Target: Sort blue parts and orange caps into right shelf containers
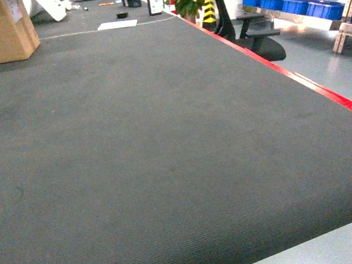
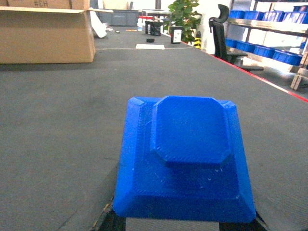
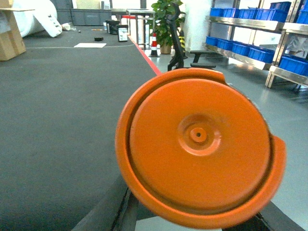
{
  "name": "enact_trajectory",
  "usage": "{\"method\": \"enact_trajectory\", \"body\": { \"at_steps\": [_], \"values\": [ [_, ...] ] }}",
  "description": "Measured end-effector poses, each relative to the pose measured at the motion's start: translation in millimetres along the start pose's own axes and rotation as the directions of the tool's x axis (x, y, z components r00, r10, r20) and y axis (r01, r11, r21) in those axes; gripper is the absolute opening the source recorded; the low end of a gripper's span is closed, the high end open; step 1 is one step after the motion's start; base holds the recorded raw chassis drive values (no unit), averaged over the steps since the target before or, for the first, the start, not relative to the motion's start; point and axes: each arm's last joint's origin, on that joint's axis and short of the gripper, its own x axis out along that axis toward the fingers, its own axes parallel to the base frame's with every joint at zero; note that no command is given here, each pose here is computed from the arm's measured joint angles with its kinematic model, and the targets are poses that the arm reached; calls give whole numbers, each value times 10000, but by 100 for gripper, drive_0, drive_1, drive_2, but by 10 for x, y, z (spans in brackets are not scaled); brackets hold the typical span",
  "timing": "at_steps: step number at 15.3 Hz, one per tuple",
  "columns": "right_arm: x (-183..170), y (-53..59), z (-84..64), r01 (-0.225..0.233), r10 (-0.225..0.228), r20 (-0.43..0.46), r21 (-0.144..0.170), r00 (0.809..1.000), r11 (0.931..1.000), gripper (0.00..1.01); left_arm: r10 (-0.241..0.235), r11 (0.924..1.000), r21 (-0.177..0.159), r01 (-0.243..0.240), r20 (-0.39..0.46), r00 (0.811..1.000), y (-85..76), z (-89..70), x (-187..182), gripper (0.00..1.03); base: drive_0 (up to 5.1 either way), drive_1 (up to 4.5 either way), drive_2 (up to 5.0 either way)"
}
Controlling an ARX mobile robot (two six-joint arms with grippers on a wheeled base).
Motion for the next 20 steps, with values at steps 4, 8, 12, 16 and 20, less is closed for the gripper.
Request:
{"method": "enact_trajectory", "body": {
  "at_steps": [4,8,12,16,20],
  "values": [
    [0,0,0,0,0,0,0,10000,10000,41,0,10000,0,0,4,10000,0,0,0,43,-150,-150,-150],
    [0,0,0,0,0,0,0,10000,10000,41,4,10000,0,-4,4,10000,0,0,0,43,-153,-153,-153],
    [0,0,0,0,0,-4,0,10000,10000,41,0,10000,0,0,4,10000,0,0,0,43,-145,-145,-145],
    [0,0,0,0,0,0,0,10000,10000,41,4,10000,0,-4,0,10000,0,0,0,43,-155,-155,-155],
    [0,0,0,0,0,0,0,10000,10000,41,0,10000,0,0,0,10000,0,0,0,43,-152,-152,-152]
  ]
}}
